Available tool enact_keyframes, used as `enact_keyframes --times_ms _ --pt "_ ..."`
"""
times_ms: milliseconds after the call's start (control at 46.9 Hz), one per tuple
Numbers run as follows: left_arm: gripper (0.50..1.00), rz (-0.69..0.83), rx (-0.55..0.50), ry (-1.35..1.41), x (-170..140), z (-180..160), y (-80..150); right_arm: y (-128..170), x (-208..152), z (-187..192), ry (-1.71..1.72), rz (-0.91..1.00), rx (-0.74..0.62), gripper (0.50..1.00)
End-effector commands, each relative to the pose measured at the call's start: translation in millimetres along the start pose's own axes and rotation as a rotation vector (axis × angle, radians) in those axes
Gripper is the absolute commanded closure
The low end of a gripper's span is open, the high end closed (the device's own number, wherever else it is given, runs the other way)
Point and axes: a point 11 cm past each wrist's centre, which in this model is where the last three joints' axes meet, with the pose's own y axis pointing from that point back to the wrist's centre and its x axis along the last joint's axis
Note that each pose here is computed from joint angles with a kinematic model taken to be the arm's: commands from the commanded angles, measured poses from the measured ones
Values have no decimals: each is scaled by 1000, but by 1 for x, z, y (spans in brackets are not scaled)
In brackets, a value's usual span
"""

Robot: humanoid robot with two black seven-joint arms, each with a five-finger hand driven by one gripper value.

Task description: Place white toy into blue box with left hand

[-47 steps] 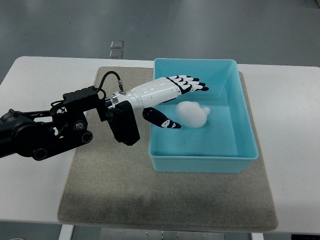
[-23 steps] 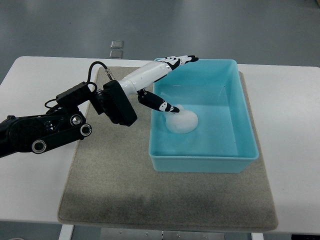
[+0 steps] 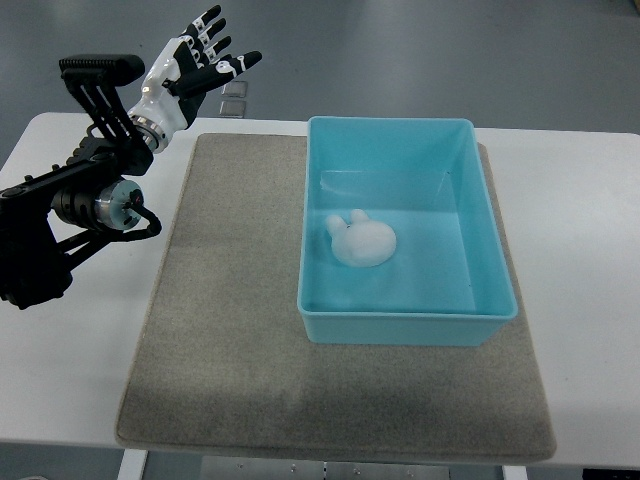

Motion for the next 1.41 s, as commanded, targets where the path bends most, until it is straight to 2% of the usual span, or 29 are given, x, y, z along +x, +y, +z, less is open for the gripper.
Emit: enact_keyframes --times_ms 0,107,448,1387 --pt "500 46 -6 179 27 -2 1 0 0 0 0 1 0 564" --pt "500 81 -13 321 46 -7 7 0 0 0 0 -1 0 564" --pt "500 178 -86 428 84 3 24 0 0 0 0 -1 0 564" --pt "500 120 -87 456 67 3 22 0 -1 0 0 -2 -1 564"
